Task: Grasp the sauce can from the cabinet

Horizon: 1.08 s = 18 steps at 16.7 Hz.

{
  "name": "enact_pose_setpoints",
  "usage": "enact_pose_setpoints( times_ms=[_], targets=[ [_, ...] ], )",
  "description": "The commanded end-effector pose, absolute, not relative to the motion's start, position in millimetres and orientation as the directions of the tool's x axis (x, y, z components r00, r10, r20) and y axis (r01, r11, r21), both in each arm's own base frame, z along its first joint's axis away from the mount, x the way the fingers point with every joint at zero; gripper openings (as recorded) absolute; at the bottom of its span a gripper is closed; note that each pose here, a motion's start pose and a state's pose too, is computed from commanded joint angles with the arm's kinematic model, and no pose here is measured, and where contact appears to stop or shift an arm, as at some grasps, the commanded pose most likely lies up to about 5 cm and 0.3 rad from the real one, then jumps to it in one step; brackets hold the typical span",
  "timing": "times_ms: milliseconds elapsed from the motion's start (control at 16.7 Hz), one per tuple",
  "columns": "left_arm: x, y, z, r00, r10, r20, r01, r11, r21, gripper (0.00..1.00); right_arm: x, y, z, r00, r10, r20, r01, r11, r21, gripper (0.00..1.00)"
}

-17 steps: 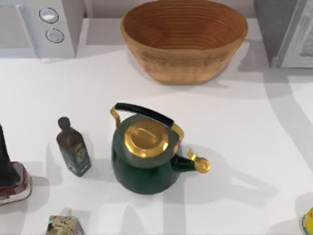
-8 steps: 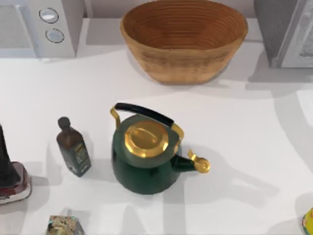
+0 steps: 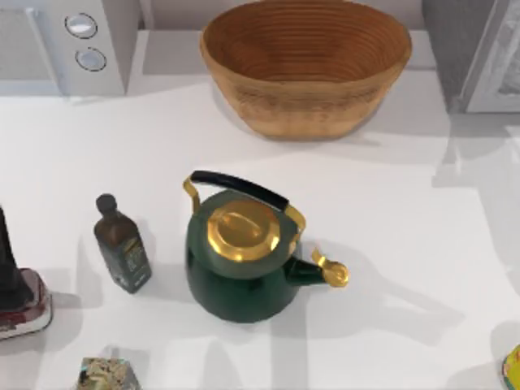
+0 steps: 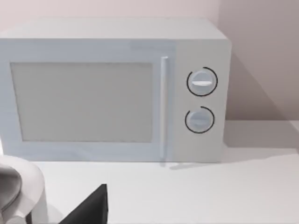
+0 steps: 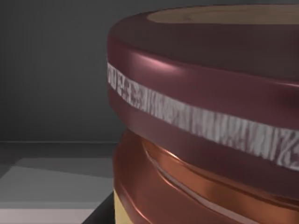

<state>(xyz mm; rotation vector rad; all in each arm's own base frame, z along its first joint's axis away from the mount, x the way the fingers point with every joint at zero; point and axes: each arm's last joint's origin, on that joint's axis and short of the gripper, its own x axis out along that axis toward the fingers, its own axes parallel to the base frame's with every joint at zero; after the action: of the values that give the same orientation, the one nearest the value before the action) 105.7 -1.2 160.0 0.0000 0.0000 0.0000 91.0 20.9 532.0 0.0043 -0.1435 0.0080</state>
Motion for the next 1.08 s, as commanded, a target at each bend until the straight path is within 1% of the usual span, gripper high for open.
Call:
enact_pose_setpoints(
  times_ms=[120,300,540,780,960,1080],
  targets=[
    [106,-1,160,1.000,0.000,0.000,0.000,1.000,0.000,1.00,80,16,503,0.986,0.020,0.163,-0.020,1.000,-0.004,0.00],
    [106,-1,160,1.000,0.000,0.000,0.000,1.000,0.000,1.00,75,12,441,0.986,0.037,0.163,-0.035,0.999,-0.019,0.00],
    [106,-1,160,1.000,0.000,0.000,0.000,1.000,0.000,1.00,83,9,338,0.992,0.045,0.116,-0.042,0.999,-0.030,0.00],
    [106,-1,160,1.000,0.000,0.000,0.000,1.000,0.000,1.00,95,4,239,0.998,0.031,0.057,-0.030,0.999,-0.023,0.00],
    [106,-1,160,1.000,0.000,0.000,0.000,1.000,0.000,1.00,102,1,189,1.000,0.015,0.027,-0.014,1.000,-0.011,0.00],
    [106,-1,160,1.000,0.000,0.000,0.000,1.000,0.000,1.00,104,0,169,1.000,0.005,0.011,-0.005,1.000,-0.004,0.00]
  ],
)
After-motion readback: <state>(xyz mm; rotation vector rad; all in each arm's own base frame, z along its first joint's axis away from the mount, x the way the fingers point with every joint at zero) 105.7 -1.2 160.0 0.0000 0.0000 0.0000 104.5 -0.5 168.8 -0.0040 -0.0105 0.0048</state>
